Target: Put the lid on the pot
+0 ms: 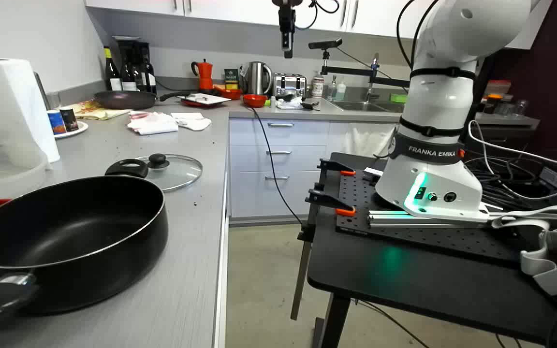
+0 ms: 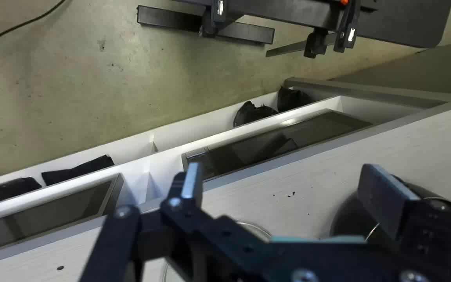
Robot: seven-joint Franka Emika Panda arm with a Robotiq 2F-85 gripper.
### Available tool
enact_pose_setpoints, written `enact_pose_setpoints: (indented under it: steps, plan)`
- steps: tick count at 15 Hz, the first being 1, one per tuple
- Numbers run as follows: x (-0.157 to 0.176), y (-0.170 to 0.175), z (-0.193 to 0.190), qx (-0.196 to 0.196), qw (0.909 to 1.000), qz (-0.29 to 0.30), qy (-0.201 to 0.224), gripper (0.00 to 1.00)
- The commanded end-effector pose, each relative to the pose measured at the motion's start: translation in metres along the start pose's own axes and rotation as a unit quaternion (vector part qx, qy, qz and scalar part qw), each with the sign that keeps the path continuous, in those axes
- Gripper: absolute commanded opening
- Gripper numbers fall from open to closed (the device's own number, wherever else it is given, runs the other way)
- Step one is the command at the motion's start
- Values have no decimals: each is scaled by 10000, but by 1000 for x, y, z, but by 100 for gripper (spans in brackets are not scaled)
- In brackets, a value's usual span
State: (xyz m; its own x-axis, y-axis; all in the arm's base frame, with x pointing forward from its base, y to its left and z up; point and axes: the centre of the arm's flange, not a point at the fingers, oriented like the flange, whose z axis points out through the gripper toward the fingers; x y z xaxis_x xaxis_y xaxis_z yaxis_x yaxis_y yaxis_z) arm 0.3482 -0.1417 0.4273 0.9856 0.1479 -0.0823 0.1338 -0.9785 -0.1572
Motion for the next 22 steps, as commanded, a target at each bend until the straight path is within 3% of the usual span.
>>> enact_pose_setpoints:
  steps: [1, 7, 12, 17, 22]
  plan:
    - [0, 0, 0, 0, 10000, 0, -1, 100]
    - [0, 0, 0, 1, 10000, 1, -2, 100]
    - [26, 2, 3, -119, 9999, -16, 70, 100]
    - [73, 6, 9, -394, 9991, -24, 130, 100]
    - [133, 1, 21, -571, 9982, -192, -75, 100]
